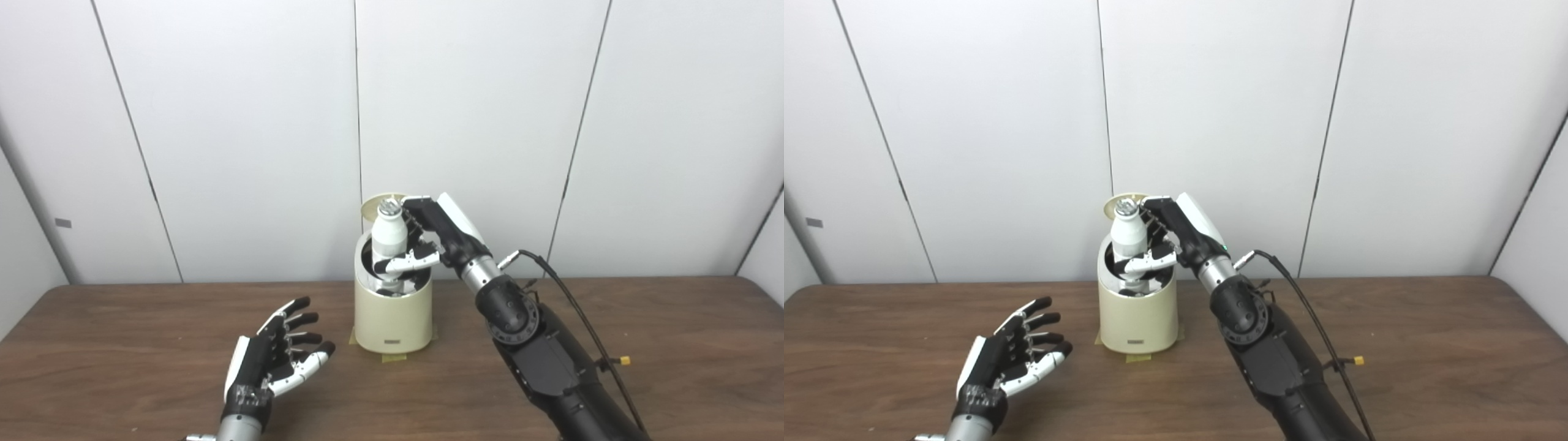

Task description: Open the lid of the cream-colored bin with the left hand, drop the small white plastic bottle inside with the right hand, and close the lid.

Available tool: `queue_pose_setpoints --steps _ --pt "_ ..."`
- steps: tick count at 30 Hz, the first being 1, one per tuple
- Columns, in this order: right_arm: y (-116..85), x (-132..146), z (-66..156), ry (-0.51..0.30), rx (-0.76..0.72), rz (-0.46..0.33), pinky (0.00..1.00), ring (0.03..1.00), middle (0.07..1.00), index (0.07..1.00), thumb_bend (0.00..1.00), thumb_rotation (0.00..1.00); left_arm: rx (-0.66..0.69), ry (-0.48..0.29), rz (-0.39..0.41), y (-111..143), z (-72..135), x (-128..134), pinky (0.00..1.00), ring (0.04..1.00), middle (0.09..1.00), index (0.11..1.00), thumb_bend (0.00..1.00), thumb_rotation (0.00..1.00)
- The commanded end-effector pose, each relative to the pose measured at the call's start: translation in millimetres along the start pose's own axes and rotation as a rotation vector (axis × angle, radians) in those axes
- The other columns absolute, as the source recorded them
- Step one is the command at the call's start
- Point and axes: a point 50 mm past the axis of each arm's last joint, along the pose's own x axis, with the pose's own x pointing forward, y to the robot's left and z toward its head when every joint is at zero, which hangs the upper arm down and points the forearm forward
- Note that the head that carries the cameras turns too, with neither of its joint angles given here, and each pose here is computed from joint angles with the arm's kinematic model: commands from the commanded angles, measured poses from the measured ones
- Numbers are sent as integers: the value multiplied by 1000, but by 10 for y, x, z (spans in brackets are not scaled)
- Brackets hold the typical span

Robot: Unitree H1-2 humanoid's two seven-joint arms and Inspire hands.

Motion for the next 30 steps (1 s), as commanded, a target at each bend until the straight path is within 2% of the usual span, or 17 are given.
queue_pose_setpoints --steps 1,17,21,27,30 --pt "-227 184 229 -87 -39 -31 457 559 738 707 835 0 0 -101 3 -12 263 126 530 668 783 868 583 53" --pt "-279 81 183 -86 -15 -21 428 556 738 695 831 0 2 -102 -4 -8 253 127 531 662 780 863 587 43" --pt "-341 -40 240 -128 33 -42 417 495 693 669 825 0 0 -101 -5 -15 256 126 536 661 777 862 589 47" --pt "-502 -363 308 -188 124 -152 308 393 593 607 831 0 9 -106 -7 -2 266 124 529 654 773 857 585 60" --pt "-570 -540 284 -216 162 -218 285 368 551 575 825 0 8 -104 -7 7 265 124 526 654 773 855 586 57"
